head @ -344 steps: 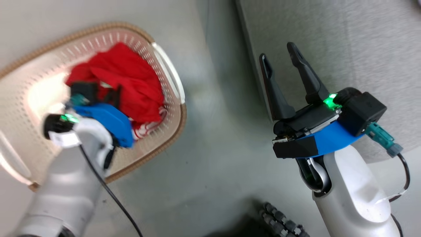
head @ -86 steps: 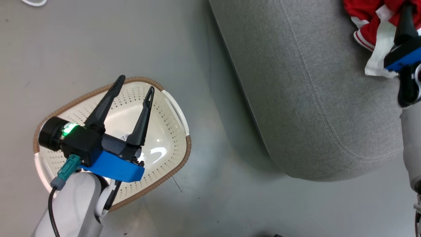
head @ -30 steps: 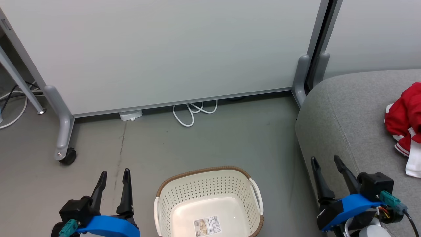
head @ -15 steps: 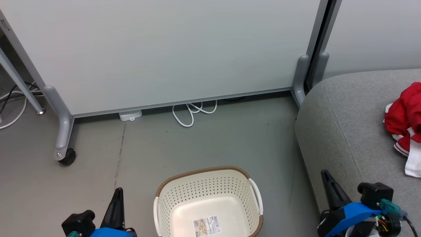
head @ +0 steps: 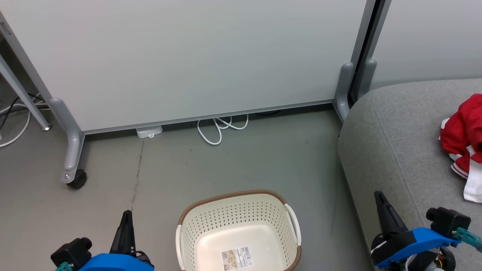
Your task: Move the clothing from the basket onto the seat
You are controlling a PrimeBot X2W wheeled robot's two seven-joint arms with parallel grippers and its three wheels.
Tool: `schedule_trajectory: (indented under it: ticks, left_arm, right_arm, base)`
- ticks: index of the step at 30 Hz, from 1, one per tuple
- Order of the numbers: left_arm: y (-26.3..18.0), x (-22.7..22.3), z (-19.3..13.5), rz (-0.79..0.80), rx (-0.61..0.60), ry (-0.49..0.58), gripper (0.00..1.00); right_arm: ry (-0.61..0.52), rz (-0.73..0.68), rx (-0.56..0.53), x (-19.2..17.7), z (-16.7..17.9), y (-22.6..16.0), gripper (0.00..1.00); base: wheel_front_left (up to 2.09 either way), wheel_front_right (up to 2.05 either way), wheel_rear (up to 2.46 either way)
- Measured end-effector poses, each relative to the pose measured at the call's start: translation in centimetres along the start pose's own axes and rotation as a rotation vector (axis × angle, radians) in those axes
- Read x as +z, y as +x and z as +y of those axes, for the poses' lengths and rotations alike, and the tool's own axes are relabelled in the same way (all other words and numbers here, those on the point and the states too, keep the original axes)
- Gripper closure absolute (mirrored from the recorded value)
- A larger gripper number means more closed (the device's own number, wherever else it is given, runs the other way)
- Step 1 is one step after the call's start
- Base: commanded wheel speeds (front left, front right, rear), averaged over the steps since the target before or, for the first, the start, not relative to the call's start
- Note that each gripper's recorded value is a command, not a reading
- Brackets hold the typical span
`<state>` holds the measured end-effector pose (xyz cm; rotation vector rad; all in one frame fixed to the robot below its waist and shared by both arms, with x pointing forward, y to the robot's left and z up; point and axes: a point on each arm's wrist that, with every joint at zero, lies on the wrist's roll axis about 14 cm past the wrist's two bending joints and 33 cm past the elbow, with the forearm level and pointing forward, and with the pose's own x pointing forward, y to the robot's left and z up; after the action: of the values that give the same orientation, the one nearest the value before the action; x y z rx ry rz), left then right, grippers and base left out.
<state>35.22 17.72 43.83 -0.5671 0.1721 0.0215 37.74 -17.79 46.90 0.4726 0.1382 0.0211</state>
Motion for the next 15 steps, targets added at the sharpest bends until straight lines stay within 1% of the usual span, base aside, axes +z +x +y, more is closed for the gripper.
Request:
schedule_trajectory:
  ticks: [15]
  left_arm:
    - [0.6, 1.3, 0.1, -0.025, 0.018, -0.21, 1.0]
  right_arm:
    - [0.23, -0.018, -0.012, 0.6, -0.3, 0.1, 1.0]
  base:
    - [0.0, 0.0, 0.0]
